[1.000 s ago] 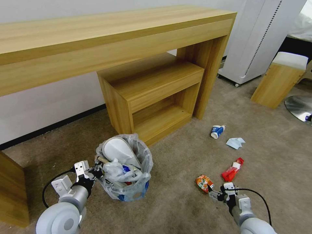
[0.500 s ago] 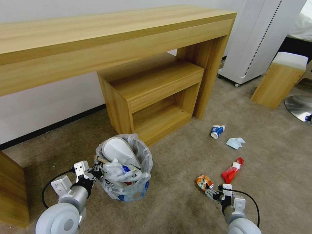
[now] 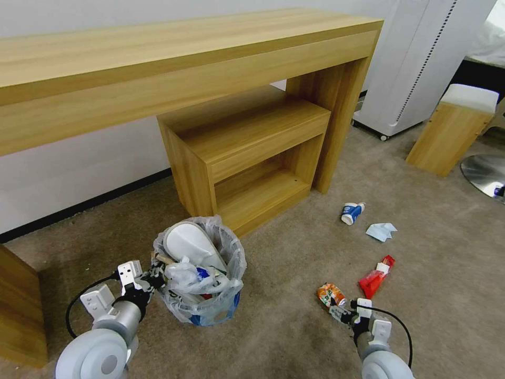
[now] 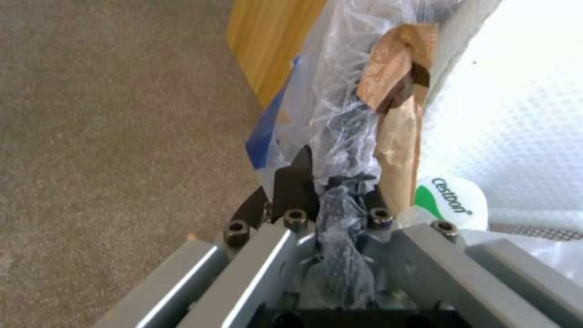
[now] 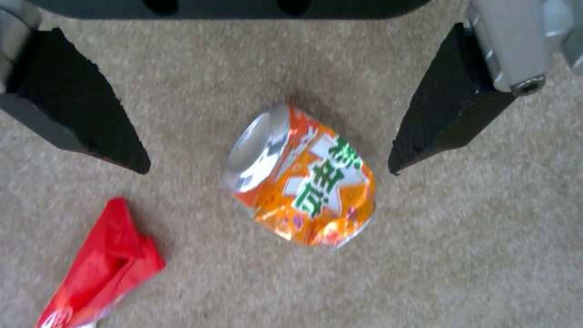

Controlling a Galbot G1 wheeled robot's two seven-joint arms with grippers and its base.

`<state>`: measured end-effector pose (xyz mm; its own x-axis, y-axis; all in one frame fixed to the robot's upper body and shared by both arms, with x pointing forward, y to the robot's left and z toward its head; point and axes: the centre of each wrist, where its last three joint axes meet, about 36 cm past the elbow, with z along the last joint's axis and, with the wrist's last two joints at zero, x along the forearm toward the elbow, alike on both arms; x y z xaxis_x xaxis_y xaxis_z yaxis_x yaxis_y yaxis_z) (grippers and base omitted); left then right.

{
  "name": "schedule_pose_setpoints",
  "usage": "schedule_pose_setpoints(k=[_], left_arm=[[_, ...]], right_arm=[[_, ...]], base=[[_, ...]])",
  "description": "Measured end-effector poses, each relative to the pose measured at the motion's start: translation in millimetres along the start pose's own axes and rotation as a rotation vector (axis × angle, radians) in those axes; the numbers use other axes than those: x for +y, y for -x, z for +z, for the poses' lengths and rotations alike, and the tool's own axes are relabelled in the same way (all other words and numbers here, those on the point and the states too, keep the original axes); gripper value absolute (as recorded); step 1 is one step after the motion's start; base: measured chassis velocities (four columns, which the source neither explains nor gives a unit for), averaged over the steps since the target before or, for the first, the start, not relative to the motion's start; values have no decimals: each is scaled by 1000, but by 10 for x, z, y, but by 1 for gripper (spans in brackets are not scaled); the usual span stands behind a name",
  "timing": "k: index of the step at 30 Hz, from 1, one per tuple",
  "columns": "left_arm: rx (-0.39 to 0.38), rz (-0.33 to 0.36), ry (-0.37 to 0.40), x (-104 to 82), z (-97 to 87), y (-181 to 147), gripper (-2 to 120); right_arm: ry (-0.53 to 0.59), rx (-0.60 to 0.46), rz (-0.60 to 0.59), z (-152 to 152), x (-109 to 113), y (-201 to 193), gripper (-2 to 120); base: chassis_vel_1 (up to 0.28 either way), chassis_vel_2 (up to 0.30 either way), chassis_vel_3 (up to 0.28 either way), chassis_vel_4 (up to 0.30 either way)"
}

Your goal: Pick up the trash bin and place the garbage on the floor into it.

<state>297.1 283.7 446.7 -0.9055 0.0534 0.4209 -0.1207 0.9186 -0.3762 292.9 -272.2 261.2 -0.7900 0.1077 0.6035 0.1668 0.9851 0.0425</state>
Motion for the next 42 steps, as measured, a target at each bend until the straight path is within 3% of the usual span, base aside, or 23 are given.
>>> schedule_pose_setpoints(k=[20,34,42], left_arm=[[5,-4,-4,26,1,35,1],[11,-9,-8,40,24,35,1],[13,-11,-9,43,38,35,1]], right_arm=[[45,38,15,230,176,65,94],[110,38,18,209,350,258,92],[147,32,38,141,292,323,92]], base=[[0,0,0,0],[0,0,0,0],[0,0,0,0]])
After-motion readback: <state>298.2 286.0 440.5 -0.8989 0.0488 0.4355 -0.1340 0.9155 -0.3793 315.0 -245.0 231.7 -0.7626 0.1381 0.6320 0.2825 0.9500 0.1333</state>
